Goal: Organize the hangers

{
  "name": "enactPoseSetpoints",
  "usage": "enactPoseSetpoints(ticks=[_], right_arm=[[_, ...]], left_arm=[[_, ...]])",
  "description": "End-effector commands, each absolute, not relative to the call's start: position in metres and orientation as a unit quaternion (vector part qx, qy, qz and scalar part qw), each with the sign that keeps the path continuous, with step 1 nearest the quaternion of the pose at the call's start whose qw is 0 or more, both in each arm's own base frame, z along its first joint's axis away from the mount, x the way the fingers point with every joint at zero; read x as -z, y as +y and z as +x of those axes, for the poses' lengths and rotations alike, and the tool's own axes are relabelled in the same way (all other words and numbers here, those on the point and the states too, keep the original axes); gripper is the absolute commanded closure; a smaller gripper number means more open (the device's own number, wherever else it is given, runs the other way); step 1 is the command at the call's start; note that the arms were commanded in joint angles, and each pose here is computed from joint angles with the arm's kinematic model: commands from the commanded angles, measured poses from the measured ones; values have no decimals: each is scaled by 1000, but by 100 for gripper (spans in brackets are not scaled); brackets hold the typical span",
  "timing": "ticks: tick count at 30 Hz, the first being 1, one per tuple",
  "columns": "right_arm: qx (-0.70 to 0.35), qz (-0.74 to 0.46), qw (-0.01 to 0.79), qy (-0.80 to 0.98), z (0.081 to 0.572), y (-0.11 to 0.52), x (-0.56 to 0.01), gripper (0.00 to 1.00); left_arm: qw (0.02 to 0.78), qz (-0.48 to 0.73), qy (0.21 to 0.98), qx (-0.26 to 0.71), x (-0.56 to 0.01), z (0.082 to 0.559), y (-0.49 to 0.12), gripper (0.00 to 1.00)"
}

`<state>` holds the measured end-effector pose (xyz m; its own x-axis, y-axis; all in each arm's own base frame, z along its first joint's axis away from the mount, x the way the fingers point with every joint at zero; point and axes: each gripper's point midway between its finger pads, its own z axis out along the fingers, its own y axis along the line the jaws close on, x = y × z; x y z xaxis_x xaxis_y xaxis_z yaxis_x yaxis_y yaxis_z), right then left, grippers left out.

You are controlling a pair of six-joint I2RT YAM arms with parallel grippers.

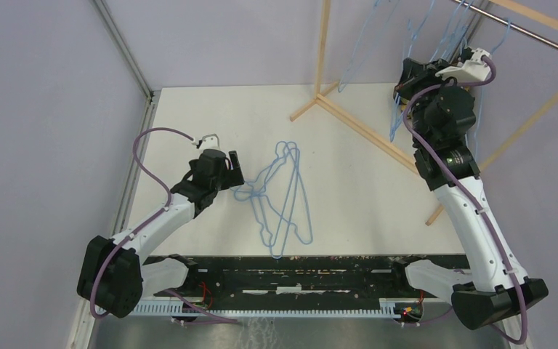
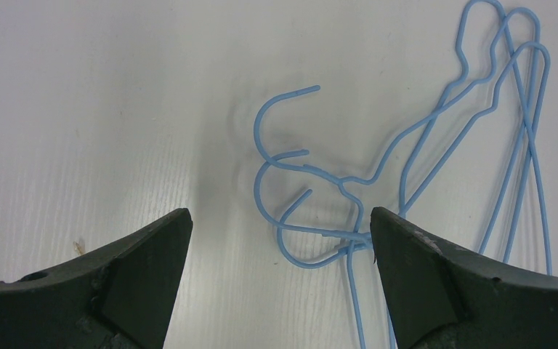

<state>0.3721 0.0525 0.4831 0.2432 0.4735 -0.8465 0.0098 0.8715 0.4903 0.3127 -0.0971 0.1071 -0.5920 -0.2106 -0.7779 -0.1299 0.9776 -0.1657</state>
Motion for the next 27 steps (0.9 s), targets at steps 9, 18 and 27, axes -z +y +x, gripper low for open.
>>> enactPoseSetpoints(ticks=[9,18,27], right_arm=[[-136,210,807,535,395,47,-541,99],[-75,239,796,551,422,34,-515,99],[-1,288,784,550,408,-1,-487,99]], left_arm=[[464,-105,877,63,-121,323,-102,1],[462,-106,879,61,-118,322,-101,1],[456,-103,882,65,-114,321,-104,1]])
